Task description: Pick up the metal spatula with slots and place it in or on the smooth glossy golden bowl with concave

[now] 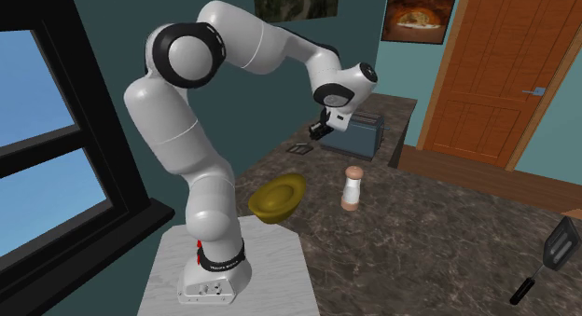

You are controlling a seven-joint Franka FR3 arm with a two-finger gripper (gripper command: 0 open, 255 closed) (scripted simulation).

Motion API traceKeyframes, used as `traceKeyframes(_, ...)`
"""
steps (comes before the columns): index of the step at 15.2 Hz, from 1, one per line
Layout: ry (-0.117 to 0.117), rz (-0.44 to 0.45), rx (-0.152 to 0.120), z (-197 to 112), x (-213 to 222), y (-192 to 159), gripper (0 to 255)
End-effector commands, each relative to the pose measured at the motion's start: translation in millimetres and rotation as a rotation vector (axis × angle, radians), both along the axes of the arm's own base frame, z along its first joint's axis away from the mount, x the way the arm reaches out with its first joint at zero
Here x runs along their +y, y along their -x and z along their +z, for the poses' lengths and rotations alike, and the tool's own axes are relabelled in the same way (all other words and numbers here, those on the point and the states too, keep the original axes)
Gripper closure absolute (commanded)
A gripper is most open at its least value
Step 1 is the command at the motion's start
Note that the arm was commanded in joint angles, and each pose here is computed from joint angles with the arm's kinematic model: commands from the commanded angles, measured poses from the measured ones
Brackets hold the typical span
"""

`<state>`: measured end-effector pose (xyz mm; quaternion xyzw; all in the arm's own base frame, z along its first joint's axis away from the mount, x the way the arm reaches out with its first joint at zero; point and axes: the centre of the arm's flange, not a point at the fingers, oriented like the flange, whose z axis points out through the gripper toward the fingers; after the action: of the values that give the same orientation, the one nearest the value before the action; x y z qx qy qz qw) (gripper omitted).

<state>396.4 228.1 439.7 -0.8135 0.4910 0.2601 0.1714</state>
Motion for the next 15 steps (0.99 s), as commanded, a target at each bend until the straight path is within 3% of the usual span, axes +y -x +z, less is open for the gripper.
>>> traceKeyframes(1,0.0,0.0,0.0,-1.6,-10.3,21.3,255)
traceKeyframes(12,0.0,0.0,0.0,-20.6,-69.5,152.9,255)
traceKeyframes(15,0.0,0.0,0.0,-36.5,-69.5,152.9,255)
